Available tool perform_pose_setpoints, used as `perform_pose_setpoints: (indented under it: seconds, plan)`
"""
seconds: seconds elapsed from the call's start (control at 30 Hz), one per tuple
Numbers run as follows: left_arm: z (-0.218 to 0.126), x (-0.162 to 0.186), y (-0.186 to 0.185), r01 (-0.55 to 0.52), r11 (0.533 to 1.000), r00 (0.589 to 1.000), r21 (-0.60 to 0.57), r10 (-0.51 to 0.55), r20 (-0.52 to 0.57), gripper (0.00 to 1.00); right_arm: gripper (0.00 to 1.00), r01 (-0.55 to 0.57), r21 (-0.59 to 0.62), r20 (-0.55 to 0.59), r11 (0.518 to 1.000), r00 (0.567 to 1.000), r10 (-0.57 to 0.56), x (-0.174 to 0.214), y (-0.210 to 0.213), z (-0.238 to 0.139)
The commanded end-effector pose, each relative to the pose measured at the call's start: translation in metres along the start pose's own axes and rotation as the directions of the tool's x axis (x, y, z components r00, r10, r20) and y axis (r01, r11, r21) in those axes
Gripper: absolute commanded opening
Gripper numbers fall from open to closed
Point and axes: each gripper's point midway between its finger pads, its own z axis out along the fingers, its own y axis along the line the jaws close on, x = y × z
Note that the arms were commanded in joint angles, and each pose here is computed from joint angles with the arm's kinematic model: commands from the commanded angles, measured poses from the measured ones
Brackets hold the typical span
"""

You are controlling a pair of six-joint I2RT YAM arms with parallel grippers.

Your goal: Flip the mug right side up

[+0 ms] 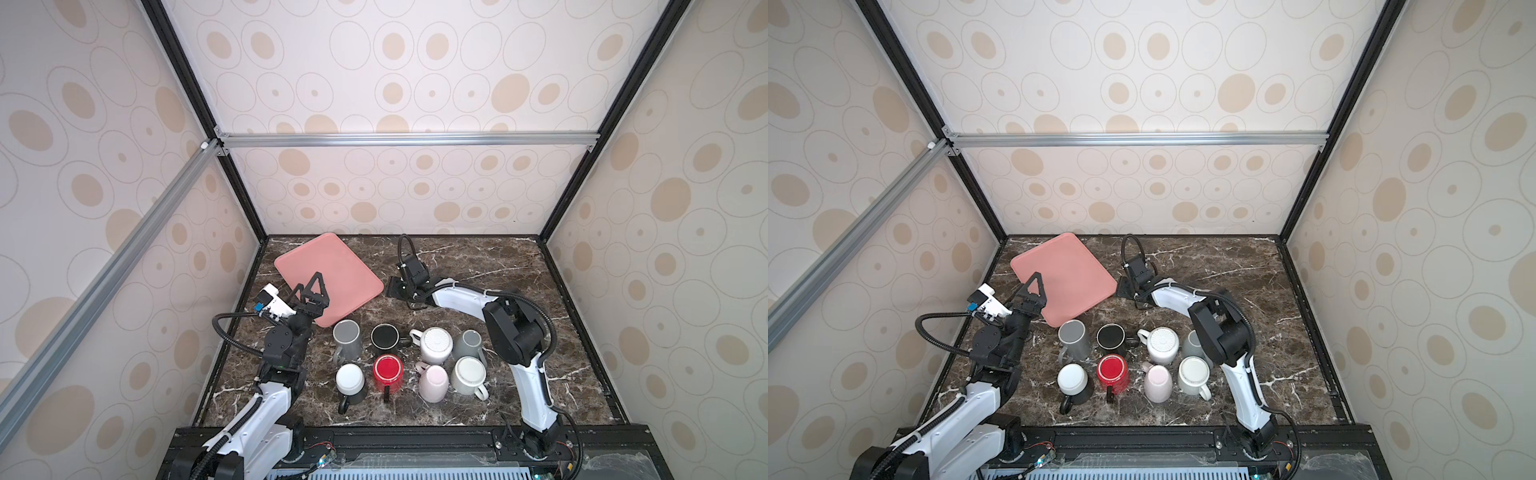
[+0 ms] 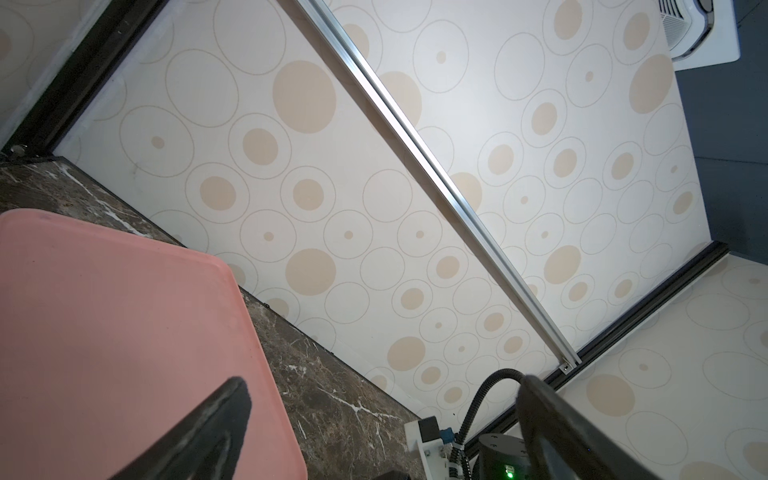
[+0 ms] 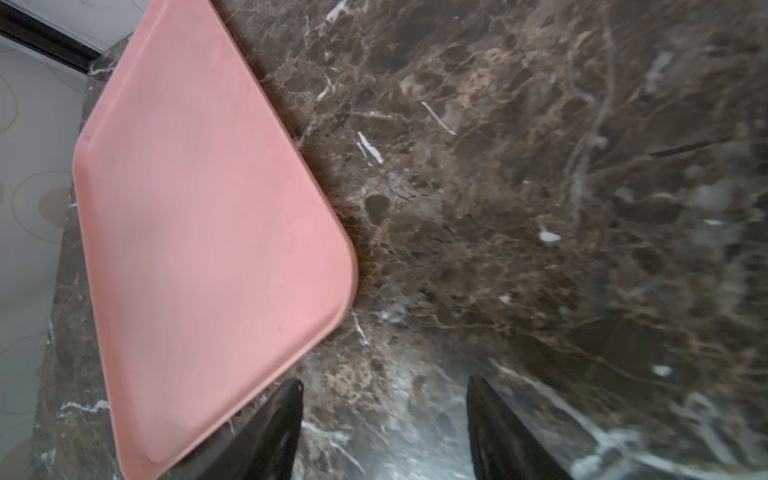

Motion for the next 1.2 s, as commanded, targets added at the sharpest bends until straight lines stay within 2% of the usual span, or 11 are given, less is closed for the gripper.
perform_pose_setpoints:
  seconds: [0.0, 0.27, 0.4, 0.6, 0.77, 1.0, 1.17]
  plan:
    - [0.000, 0.002, 0.001, 0.024, 1.000, 1.000, -0.009, -0.024, -0.005, 0.98, 0.65, -0.036, 0.052, -0.014, 0.998, 0.999, 0.036, 0.007, 0.000, 0.013]
    - [0.002, 0.011, -0.001, 0.042, 0.999, 0.998, 0.005, -0.041, -0.044, 0.95, 0.65, -0.029, 0.098, -0.032, 0.995, 0.999, 0.032, 0.012, 0.002, 0.040]
    - [0.003, 0.010, -0.004, 0.041, 0.999, 0.998, 0.013, -0.040, -0.046, 0.93, 0.61, 0.002, 0.135, -0.060, 0.991, 0.998, 0.007, 0.015, 0.000, 0.051]
    - [0.006, 0.012, -0.003, 0.026, 1.000, 0.998, 0.006, -0.025, -0.057, 0.91, 0.45, 0.053, 0.212, -0.099, 0.976, 0.995, -0.033, 0.019, -0.010, 0.059]
    - [0.009, 0.018, -0.002, 0.035, 0.999, 0.996, 0.008, -0.034, -0.081, 0.90, 0.28, 0.094, 0.263, -0.099, 0.960, 0.993, -0.070, 0.019, -0.023, 0.059]
    - [0.010, 0.019, -0.005, 0.021, 1.000, 0.995, 0.007, -0.020, -0.096, 0.90, 0.02, 0.138, 0.286, -0.058, 0.948, 0.990, -0.126, -0.014, -0.041, 0.047]
    - [0.012, 0.020, -0.007, 0.015, 1.000, 0.994, 0.011, -0.013, -0.105, 0.89, 0.00, 0.187, 0.279, -0.023, 0.942, 0.982, -0.188, -0.053, -0.063, 0.032]
